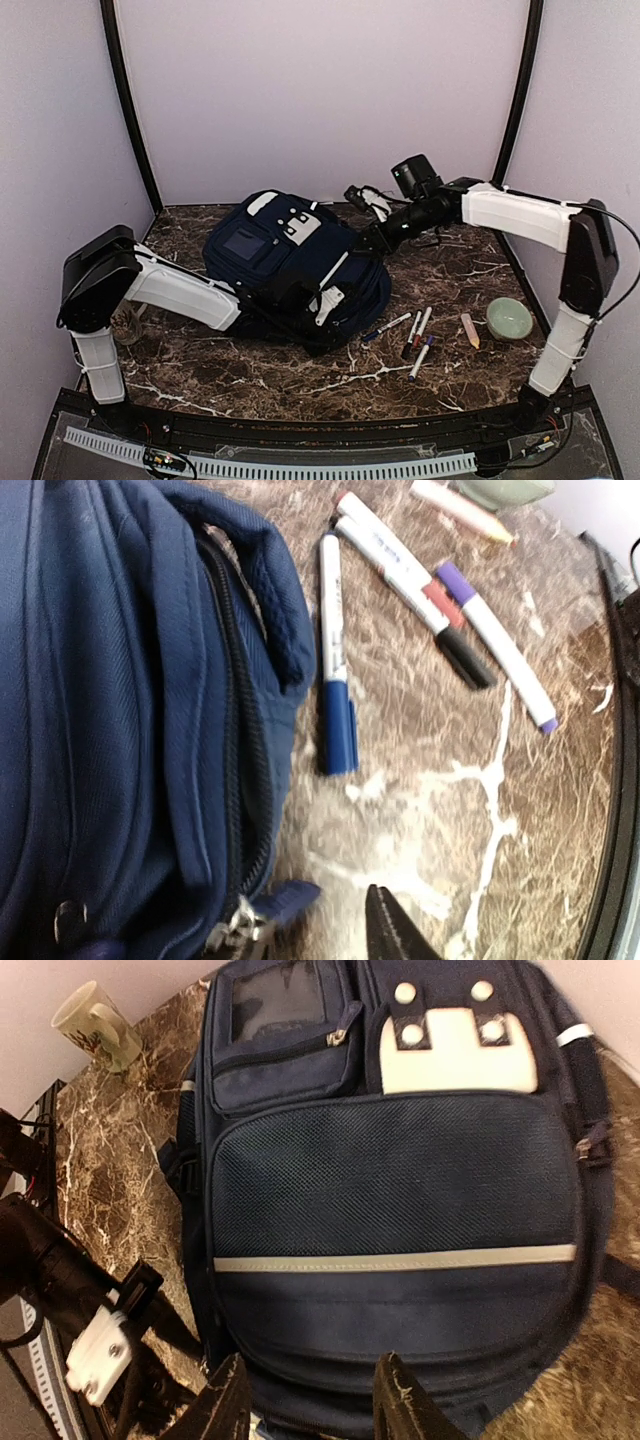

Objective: Pack the student bag
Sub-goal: Zip the largest pocket of the bag in the student bag, then adjust the student bag at the center of the board.

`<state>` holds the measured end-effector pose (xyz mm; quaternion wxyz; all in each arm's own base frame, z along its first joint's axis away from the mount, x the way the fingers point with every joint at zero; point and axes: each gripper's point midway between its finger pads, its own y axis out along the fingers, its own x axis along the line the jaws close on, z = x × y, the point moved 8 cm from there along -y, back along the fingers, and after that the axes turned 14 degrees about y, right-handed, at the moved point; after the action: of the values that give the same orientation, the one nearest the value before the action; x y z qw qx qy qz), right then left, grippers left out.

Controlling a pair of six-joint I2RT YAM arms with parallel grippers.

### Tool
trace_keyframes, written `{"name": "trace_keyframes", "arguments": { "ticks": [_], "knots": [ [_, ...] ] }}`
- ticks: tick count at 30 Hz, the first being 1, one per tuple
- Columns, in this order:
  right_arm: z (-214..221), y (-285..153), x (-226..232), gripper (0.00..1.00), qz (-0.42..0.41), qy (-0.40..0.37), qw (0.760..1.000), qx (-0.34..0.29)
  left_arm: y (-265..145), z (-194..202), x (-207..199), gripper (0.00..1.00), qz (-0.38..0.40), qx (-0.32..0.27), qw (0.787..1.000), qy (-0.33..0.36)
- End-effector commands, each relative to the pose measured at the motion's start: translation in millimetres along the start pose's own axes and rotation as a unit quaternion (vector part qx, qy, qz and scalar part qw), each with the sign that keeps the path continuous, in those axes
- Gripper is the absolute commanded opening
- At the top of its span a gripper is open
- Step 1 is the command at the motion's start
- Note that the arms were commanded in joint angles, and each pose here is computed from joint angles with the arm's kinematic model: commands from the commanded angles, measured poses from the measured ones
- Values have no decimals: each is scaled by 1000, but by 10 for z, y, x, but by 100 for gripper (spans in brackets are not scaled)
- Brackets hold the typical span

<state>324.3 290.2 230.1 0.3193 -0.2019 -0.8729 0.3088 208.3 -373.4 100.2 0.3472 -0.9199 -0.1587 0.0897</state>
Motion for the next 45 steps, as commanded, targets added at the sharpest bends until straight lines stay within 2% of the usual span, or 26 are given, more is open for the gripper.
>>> {"name": "trace_keyframes", "arguments": {
  "ticks": [1, 5, 9, 15, 26, 29, 32, 38, 42, 45],
  "knots": [
    [153, -529, 167, 43, 19, -43, 998, -49, -406, -2, 23, 40, -56, 103, 992, 36],
    [395, -750, 248, 45, 28, -72, 994, -75, -671, 83, 62, 46, -89, 172, 978, 73],
    [627, -755, 231, 47, 26, -93, 990, -98, -844, 106, 115, 47, -118, 202, 963, 135],
    [698, -699, 184, 47, 25, -97, 991, -92, -844, -5, 179, 45, -142, 172, 950, 220],
    [774, -574, 118, 47, 18, -86, 993, -75, -493, -111, 261, 43, -122, 176, 943, 254],
    [797, -538, 79, 47, 25, -83, 993, -75, -413, -101, 313, 37, -117, 179, 942, 257],
    [791, -514, 40, 47, 37, -77, 994, -73, -342, -89, 384, 27, -121, 178, 941, 259],
    [673, -571, 16, 46, 62, -70, 994, -59, -324, -375, 341, 1, -92, 100, 957, 256],
    [686, -483, -43, 45, 70, -51, 996, 7, -340, -647, 361, 0, -65, 19, 974, 218],
    [637, -476, -71, 42, 82, -41, 995, 29, -395, -858, 432, 0, -36, -65, 985, 157]
  ]
}}
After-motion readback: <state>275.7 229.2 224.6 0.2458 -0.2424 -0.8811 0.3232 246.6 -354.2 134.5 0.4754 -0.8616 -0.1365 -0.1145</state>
